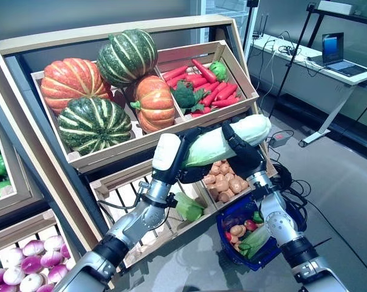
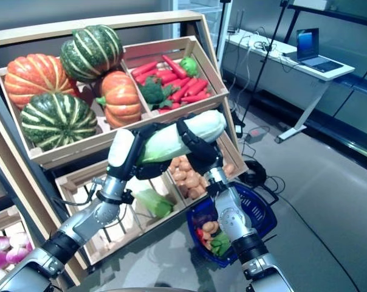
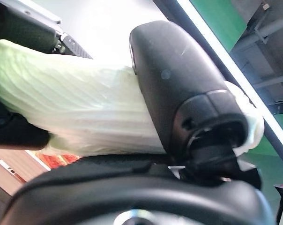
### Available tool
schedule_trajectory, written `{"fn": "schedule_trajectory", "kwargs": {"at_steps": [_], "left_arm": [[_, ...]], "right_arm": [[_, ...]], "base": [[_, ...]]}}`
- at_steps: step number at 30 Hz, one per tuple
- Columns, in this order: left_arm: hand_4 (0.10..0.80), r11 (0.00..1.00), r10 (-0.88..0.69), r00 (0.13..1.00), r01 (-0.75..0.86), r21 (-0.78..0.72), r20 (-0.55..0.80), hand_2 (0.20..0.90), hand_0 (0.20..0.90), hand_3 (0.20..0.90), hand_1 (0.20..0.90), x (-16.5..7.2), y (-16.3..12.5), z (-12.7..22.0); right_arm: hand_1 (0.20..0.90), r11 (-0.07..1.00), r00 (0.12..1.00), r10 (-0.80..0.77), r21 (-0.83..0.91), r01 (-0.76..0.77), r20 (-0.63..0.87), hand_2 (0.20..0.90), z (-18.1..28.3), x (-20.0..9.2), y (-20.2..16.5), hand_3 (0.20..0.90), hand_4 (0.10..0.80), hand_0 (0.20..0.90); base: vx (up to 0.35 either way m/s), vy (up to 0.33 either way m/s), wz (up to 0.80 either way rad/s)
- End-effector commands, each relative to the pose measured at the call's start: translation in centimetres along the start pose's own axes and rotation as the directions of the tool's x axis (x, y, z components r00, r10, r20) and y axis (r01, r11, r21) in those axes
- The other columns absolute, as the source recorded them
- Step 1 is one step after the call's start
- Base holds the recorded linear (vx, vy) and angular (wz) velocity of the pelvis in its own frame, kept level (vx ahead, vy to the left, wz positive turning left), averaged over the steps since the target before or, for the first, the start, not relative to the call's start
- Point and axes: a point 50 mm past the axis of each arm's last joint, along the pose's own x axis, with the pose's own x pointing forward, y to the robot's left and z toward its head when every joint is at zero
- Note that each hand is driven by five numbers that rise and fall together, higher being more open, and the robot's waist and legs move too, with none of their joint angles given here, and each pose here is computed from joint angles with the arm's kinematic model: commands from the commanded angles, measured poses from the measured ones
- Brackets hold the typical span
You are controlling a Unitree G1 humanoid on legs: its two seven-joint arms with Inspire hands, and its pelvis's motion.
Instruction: Put vegetables into the basket
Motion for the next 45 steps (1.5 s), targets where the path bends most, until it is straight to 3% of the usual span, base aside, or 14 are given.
{"fn": "schedule_trajectory", "kwargs": {"at_steps": [1,10,16,26,28,35,40,45], "left_arm": [[0.8,0.991,-0.131,0.985,0.135,0.026,-0.11,0.9,0.9,0.9,0.9,-1.1,-1.4,-2.3],[0.8,0.976,-0.117,0.921,0.175,0.126,-0.372,0.9,0.9,0.9,0.9,-4.7,-1.6,-6.5],[0.8,0.973,-0.039,0.843,0.155,0.173,-0.536,0.9,0.9,0.9,0.9,-7.4,-0.6,-8.9],[0.8,0.969,0.11,0.715,0.078,0.235,-0.69,0.9,0.9,0.9,0.9,-10.1,1.7,-11.1],[0.8,0.975,0.148,0.65,0.032,0.221,-0.746,0.9,0.9,0.9,0.9,-10.8,2.2,-11.6],[0.8,0.987,0.146,0.546,-0.024,0.159,-0.825,0.9,0.9,0.9,0.9,-11.9,2.0,-12.0],[0.8,0.993,0.108,0.394,-0.09,0.079,-0.913,0.9,0.9,0.9,0.9,-13.6,0.9,-12.3],[0.8,0.989,0.078,0.327,-0.141,0.033,-0.942,0.9,0.9,0.9,0.9,-14.1,0.4,-12.3]], "right_arm": [[0.3,0.928,0.834,0.365,-0.096,-0.359,0.413,0.3,7.5,5.5,7.9,0.3,0.4,0.3],[0.3,0.945,0.839,0.326,-0.138,-0.296,0.436,0.3,8.6,4.7,6.7,0.3,0.4,0.3],[0.3,0.972,0.888,0.192,-0.207,-0.113,0.419,0.3,9.5,2.8,3.2,0.3,0.4,0.3],[0.3,0.954,0.902,0.044,-0.286,0.09,0.429,0.3,11.4,-0.1,-0.7,0.3,0.4,0.3],[0.3,0.943,0.899,-0.006,-0.296,0.15,0.438,0.3,11.8,-0.9,-1.5,0.3,0.4,0.3],[0.3,0.924,0.891,-0.062,-0.312,0.222,0.449,0.3,12.1,-2.2,-2.7,0.3,0.4,0.3],[0.3,0.908,0.884,-0.082,-0.331,0.257,0.46,0.3,11.9,-2.6,-2.7,0.3,0.4,0.3],[0.3,0.891,0.881,-0.085,-0.36,0.277,0.466,0.3,11.9,-2.4,-2.5,0.3,0.4,0.3]], "base": [[0.0,0.0,0.0],[-0.004,0.0,-0.03],[0.011,0.003,-0.08],[0.011,-0.012,-0.04],[0.034,-0.018,-0.07],[0.0,0.0,0.0],[0.0,0.0,0.0],[0.006,0.001,0.0]]}}
